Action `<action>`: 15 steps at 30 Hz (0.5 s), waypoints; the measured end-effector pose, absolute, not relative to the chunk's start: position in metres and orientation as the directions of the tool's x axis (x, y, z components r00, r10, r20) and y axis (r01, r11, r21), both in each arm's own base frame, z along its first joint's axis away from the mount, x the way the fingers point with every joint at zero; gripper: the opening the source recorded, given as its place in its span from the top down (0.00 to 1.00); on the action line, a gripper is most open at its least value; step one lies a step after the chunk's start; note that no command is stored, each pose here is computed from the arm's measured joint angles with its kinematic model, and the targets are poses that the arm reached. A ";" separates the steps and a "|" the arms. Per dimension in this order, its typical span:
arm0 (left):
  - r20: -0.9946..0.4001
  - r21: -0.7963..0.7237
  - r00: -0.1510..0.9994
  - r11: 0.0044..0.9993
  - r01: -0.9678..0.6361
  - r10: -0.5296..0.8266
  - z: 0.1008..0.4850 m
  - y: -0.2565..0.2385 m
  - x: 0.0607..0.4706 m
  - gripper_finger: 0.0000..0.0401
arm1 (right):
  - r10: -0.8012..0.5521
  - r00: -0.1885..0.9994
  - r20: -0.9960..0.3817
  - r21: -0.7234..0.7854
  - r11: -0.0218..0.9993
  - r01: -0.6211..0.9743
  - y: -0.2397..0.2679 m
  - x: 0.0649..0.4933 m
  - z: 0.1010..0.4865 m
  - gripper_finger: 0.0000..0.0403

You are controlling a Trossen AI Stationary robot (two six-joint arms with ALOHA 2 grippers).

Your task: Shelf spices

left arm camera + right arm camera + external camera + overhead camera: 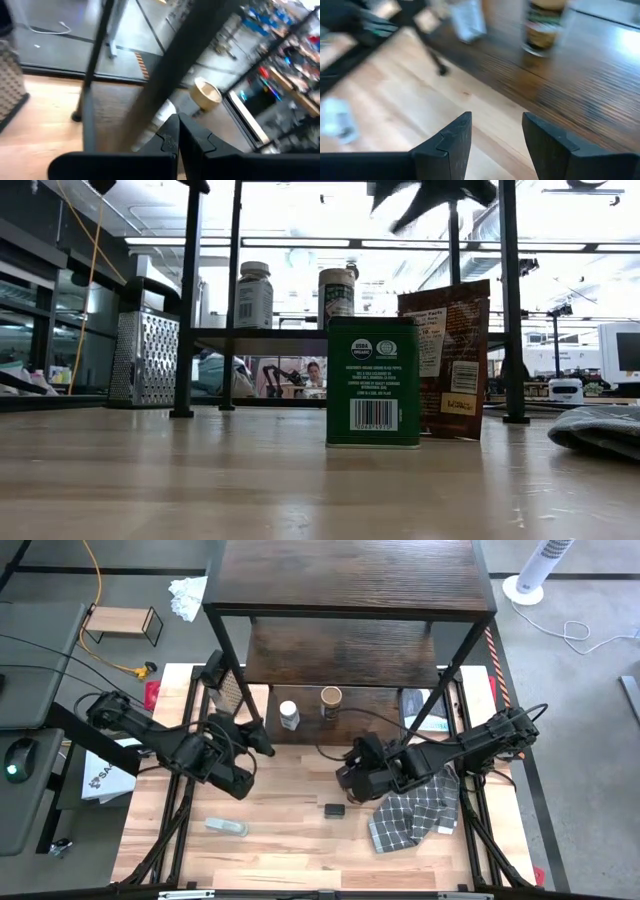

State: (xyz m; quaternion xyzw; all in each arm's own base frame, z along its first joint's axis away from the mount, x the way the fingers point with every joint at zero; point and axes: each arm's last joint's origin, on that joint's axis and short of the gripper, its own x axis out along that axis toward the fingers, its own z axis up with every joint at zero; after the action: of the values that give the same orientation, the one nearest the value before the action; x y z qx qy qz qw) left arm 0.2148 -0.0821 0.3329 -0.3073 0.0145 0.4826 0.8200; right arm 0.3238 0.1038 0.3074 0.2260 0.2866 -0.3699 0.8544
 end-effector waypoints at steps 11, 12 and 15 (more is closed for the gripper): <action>-0.348 -0.533 0.735 0.522 -0.666 0.582 0.371 -0.101 0.165 1.00 | -0.427 0.649 -0.629 0.189 0.726 0.661 0.114 0.331 0.313 0.57; -0.356 -0.517 0.730 0.528 -0.674 0.583 0.370 -0.100 0.162 1.00 | -0.417 0.646 -0.640 0.183 0.734 0.654 0.117 0.329 0.312 0.57; -0.430 -0.442 0.668 0.504 -0.742 0.607 0.362 -0.092 0.153 1.00 | -0.410 0.629 -0.661 0.172 0.733 0.658 0.123 0.324 0.310 0.57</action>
State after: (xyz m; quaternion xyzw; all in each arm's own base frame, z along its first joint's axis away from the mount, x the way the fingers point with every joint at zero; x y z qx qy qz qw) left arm 0.1529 -0.0923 0.3625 -0.3072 0.1100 0.3921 0.8601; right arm 0.3236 0.1228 0.3097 0.2033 0.3057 -0.3038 0.8792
